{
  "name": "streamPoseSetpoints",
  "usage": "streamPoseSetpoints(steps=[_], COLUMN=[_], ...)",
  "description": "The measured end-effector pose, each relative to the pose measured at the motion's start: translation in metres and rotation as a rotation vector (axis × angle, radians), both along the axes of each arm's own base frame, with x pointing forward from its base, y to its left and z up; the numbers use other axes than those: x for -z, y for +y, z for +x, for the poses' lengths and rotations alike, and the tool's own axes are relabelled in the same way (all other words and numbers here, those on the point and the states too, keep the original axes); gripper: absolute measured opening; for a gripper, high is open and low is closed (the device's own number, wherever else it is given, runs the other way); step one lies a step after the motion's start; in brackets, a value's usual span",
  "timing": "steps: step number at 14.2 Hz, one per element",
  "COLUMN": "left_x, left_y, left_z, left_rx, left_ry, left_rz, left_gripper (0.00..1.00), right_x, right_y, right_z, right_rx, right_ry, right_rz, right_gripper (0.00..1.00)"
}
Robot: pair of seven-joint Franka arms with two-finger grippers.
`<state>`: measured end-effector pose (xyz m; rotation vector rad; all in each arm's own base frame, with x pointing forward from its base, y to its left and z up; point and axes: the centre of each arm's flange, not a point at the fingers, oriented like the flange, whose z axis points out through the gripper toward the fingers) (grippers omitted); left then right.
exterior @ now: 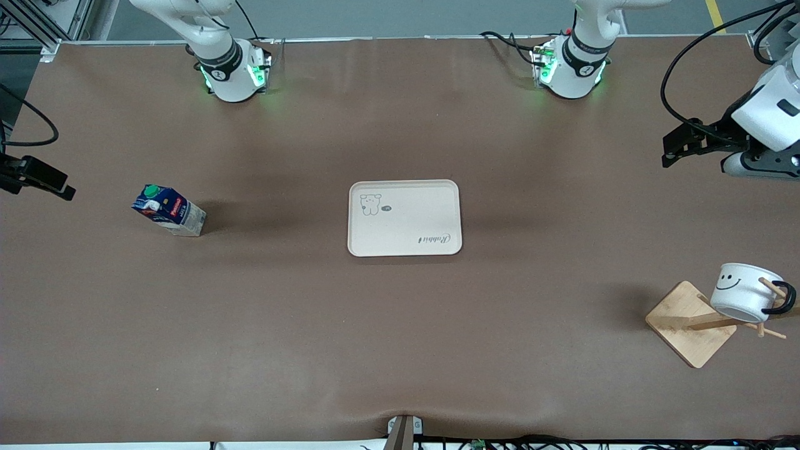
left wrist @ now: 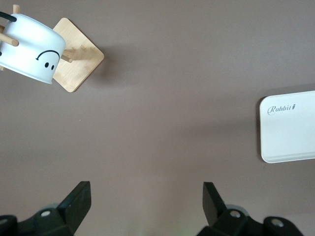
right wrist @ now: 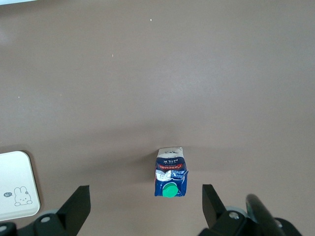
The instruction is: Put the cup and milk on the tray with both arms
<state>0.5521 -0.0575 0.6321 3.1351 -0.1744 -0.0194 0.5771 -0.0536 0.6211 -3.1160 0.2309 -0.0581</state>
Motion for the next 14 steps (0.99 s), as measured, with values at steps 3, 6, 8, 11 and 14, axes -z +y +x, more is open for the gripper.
streamPoseSetpoints(steps=[3, 6, 8, 11, 14], left_x=[0.000, 0.000, 0.000, 0.000, 0.009], left_y=[0.000, 0.000, 0.000, 0.000, 0.002], left_z=[0.000, 0.000, 0.000, 0.000, 0.005], left_rx=[0.000, 0.000, 0.000, 0.000, -0.004], left_ry=[0.000, 0.000, 0.000, 0.001, 0.016], left_rz=[0.000, 0.000, 0.000, 0.000, 0.001], left_gripper=[1.00, 1.00, 1.00, 1.00, 1.00], right_x=[0.001, 0.001, 0.002, 0.004, 0.021], right_y=[0.000, -0.001, -0.001, -0.001, -0.001], right_z=[0.000, 0.000, 0.000, 0.001, 0.007], right_rx=[0.000, 0.002, 0.002, 0.002, 0.000], right_ry=[0.005, 0.006, 0.006, 0.012, 0.049], right_rz=[0.000, 0.000, 0.001, 0.001, 0.005], right_gripper=[1.00, 1.00, 1.00, 1.00, 1.00])
